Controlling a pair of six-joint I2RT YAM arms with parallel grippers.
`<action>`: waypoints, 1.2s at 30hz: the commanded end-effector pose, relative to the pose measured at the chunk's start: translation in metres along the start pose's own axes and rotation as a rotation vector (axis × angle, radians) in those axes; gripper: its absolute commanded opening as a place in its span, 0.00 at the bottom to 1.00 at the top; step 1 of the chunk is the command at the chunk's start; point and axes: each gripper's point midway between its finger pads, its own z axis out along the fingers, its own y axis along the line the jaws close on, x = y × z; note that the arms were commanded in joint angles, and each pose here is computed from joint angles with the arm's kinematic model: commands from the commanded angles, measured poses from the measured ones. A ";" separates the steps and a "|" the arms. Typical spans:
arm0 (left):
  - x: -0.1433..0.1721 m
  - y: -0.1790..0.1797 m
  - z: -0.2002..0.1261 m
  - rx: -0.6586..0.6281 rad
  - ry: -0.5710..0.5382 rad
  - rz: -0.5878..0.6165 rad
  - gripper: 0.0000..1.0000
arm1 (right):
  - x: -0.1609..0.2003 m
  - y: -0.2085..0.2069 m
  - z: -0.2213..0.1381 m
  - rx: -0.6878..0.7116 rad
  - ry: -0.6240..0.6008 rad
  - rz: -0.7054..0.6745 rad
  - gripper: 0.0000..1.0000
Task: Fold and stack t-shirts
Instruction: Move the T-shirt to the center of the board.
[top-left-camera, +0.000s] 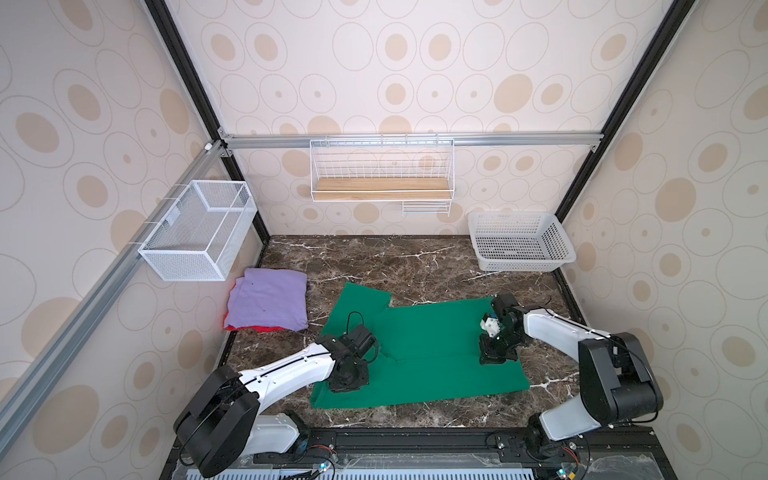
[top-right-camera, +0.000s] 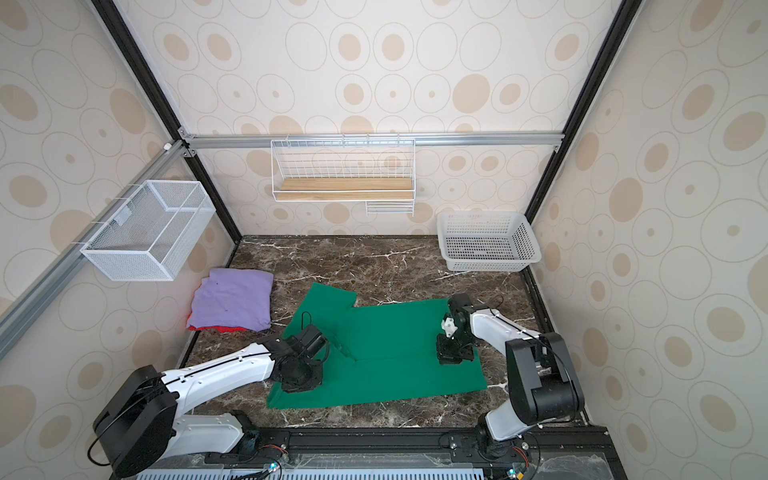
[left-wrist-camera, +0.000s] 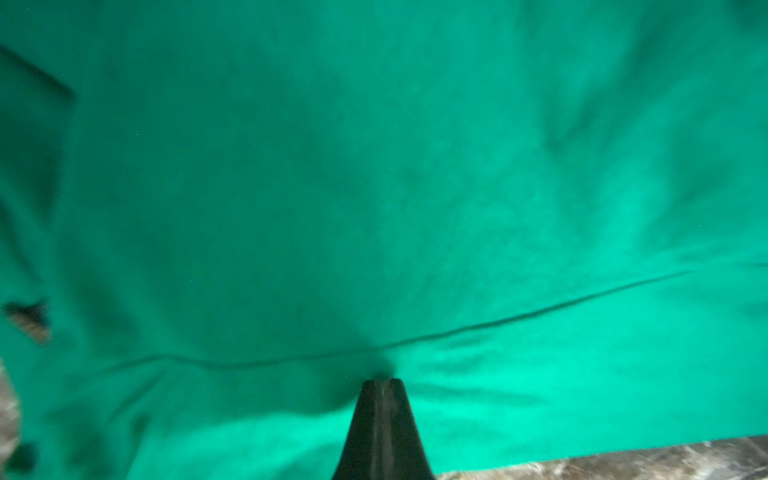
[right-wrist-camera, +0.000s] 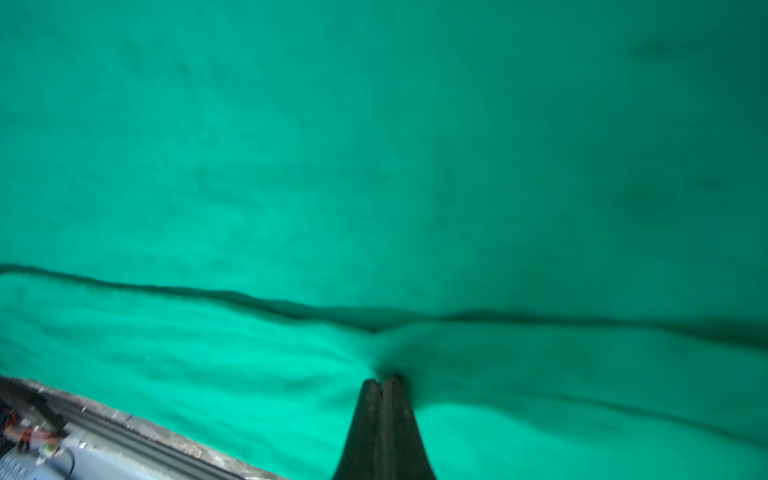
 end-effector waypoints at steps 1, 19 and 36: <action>-0.028 -0.024 -0.035 0.051 -0.072 0.037 0.54 | -0.028 -0.009 -0.039 0.090 -0.150 0.021 0.02; -0.265 0.035 -0.069 -0.104 -0.341 -0.126 0.77 | -0.164 -0.057 -0.077 0.187 -0.455 0.137 0.35; -0.327 0.049 0.022 -0.093 -0.209 -0.146 0.76 | -0.212 -0.073 -0.030 -0.063 -0.388 0.230 0.44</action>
